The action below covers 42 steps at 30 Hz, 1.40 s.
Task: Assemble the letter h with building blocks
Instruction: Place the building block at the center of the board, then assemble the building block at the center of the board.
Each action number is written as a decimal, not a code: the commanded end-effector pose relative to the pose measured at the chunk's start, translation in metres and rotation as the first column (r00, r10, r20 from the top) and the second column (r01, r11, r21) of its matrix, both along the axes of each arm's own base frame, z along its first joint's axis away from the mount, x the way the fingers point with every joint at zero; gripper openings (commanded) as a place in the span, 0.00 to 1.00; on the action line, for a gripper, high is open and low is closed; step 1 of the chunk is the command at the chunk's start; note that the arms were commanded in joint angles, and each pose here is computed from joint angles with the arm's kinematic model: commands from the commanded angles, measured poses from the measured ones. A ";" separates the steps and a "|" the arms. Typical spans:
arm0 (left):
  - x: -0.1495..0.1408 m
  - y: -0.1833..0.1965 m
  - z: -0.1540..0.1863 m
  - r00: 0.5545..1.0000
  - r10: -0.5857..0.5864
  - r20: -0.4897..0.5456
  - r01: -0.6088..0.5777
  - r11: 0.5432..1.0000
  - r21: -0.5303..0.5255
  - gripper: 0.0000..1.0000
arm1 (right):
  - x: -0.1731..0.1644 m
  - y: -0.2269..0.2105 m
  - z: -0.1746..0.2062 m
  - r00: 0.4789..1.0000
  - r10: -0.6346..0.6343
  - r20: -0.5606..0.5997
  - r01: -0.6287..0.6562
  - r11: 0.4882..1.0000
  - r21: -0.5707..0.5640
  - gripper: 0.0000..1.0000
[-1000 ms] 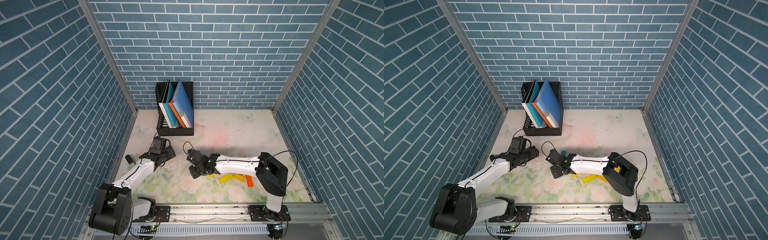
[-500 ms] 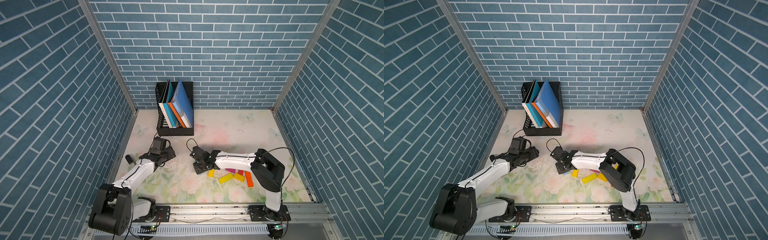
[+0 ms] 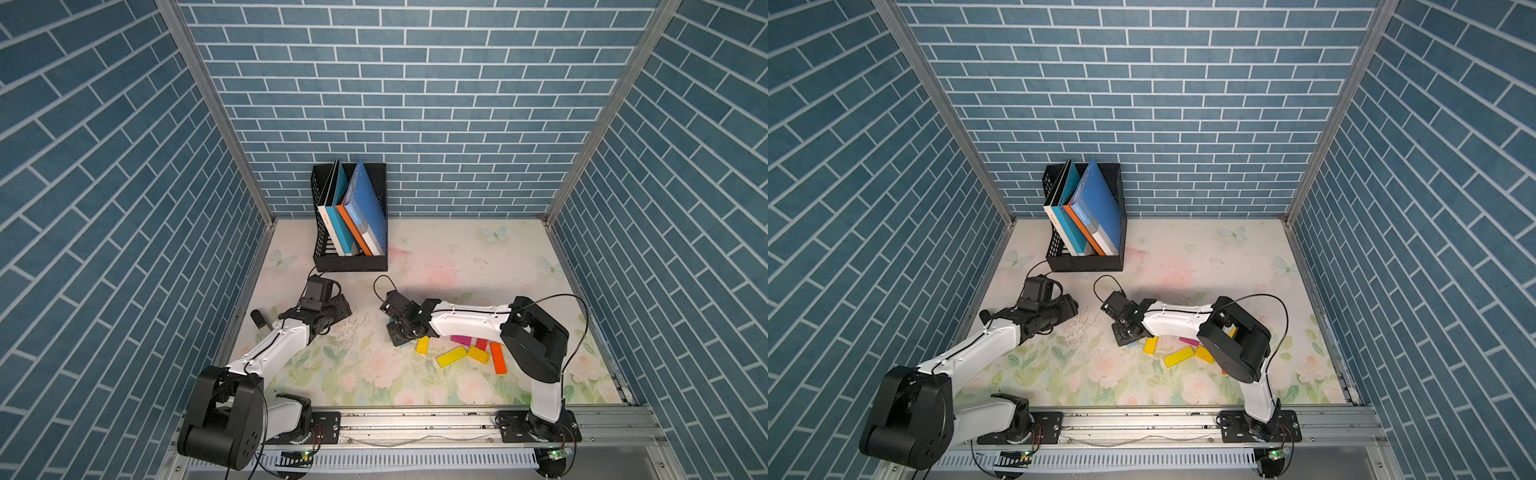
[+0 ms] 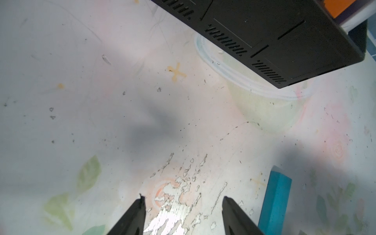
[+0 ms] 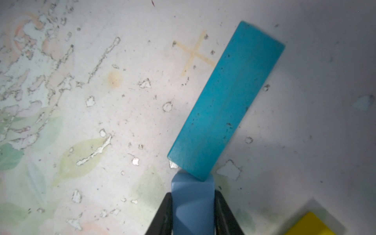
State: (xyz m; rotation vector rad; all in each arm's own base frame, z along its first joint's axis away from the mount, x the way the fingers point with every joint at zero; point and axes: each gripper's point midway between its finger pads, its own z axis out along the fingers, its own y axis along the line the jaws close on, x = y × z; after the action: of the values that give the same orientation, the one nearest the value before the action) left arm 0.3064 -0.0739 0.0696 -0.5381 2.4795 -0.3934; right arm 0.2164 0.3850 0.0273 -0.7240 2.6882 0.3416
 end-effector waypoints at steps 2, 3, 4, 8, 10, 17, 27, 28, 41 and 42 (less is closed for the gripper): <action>-0.005 0.002 -0.006 1.000 0.003 -0.015 -0.003 1.000 0.002 0.65 | -0.015 0.001 0.005 0.999 0.038 -0.011 -0.038 0.999 0.006 0.05; -0.005 0.003 -0.006 1.000 0.005 -0.015 -0.005 1.000 0.002 0.65 | -0.017 0.003 0.006 0.999 0.045 -0.012 -0.045 0.999 0.014 0.05; -0.005 0.003 -0.007 1.000 0.007 -0.016 -0.007 1.000 0.004 0.65 | -0.018 0.004 0.006 0.999 0.048 -0.014 -0.048 0.999 0.015 0.08; -0.006 0.002 -0.008 1.000 0.012 -0.019 -0.012 1.000 -0.006 0.66 | -0.018 -0.006 0.001 1.000 0.023 -0.007 -0.024 0.999 -0.027 0.49; -0.007 0.002 -0.008 1.000 0.012 -0.021 -0.012 1.000 -0.006 0.66 | -0.020 -0.015 0.002 1.000 0.009 0.001 -0.009 0.999 -0.033 0.62; -0.007 0.002 -0.008 1.000 0.014 -0.022 -0.014 1.000 -0.006 0.67 | -0.024 -0.059 0.012 0.996 -0.070 0.050 0.073 0.995 -0.070 0.67; -0.006 0.004 -0.005 1.000 0.023 -0.014 -0.023 1.000 -0.006 0.67 | -0.027 -0.038 0.040 0.994 -0.109 -0.006 0.109 0.989 0.101 0.73; -0.006 0.005 -0.004 1.000 0.027 -0.010 -0.027 1.000 -0.002 0.67 | -0.028 -0.037 0.040 0.990 -0.141 -0.029 0.144 0.983 0.111 0.77; 0.005 0.007 0.010 0.999 0.041 0.008 -0.041 0.999 0.015 0.72 | -0.002 -0.034 0.032 0.864 -0.500 -0.053 0.499 0.866 -0.027 0.91; 0.005 0.006 0.010 0.999 0.035 0.005 -0.035 0.999 0.017 0.72 | -0.003 -0.031 0.028 0.865 -0.498 -0.065 0.497 0.867 -0.032 0.91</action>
State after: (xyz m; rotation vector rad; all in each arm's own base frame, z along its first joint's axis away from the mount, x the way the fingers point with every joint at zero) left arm 0.3076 -0.0706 0.0753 -0.5826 2.4580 -0.3862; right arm 0.2179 0.3731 0.0749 -0.1042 2.7502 0.3705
